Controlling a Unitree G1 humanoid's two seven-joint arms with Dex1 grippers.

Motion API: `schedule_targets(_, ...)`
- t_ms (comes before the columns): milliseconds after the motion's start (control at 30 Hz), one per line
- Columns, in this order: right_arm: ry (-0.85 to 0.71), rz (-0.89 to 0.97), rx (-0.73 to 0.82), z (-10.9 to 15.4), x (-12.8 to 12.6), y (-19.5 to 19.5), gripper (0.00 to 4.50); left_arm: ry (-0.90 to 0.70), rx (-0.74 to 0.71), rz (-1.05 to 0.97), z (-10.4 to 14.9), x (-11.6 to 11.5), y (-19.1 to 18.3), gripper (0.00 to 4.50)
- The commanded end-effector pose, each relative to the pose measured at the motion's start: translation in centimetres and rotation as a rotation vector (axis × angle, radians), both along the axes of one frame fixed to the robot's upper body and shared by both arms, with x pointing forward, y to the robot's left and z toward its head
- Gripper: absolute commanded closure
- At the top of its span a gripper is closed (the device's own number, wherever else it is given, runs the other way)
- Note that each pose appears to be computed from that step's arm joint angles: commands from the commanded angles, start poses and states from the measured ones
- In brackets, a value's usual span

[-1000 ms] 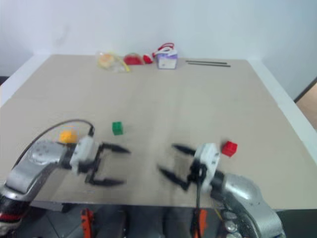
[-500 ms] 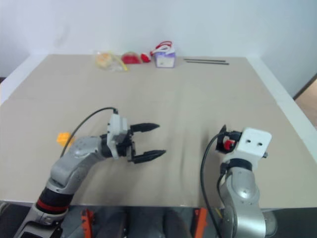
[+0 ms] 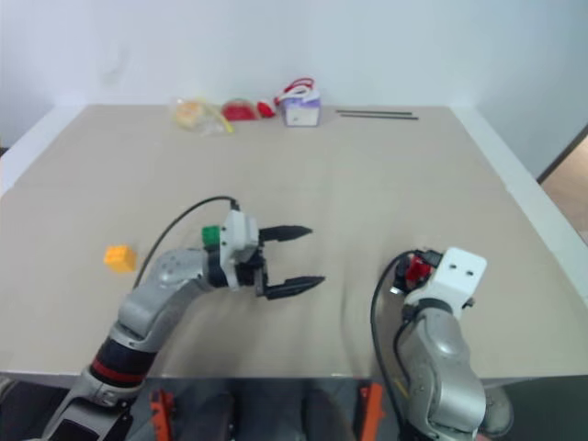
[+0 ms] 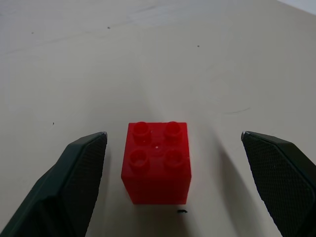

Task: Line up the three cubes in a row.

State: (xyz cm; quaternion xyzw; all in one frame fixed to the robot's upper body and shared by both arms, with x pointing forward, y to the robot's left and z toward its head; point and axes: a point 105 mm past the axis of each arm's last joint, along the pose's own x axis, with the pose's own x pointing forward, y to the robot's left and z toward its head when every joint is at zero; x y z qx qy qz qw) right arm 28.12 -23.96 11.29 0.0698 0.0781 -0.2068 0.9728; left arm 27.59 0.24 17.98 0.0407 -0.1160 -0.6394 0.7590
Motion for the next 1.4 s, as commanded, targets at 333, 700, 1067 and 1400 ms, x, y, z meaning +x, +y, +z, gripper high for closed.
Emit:
schedule_targets(333,-0.02,-0.024,-0.03,0.3,0.4,-0.3,2.54,-0.061,-0.025,0.008,1.3,0.1,-0.2,0.0)
schedule_targets(700,-0.118,0.855,-0.198,3.9,1.3,6.0,3.25,-0.038,0.046,-0.013,0.0,-0.3,3.2,0.0)
schedule_targets(1067,0.08,1.784,-0.328,2.5,-2.3,10.3,3.25,-0.035,0.215,-0.09,-2.1,-1.7,7.8,0.0)
schedule_targets(1400,0.202,1.976,-0.442,0.5,-0.6,9.4,3.25,-0.037,0.23,-0.08,-2.1,-2.2,7.9,0.0)
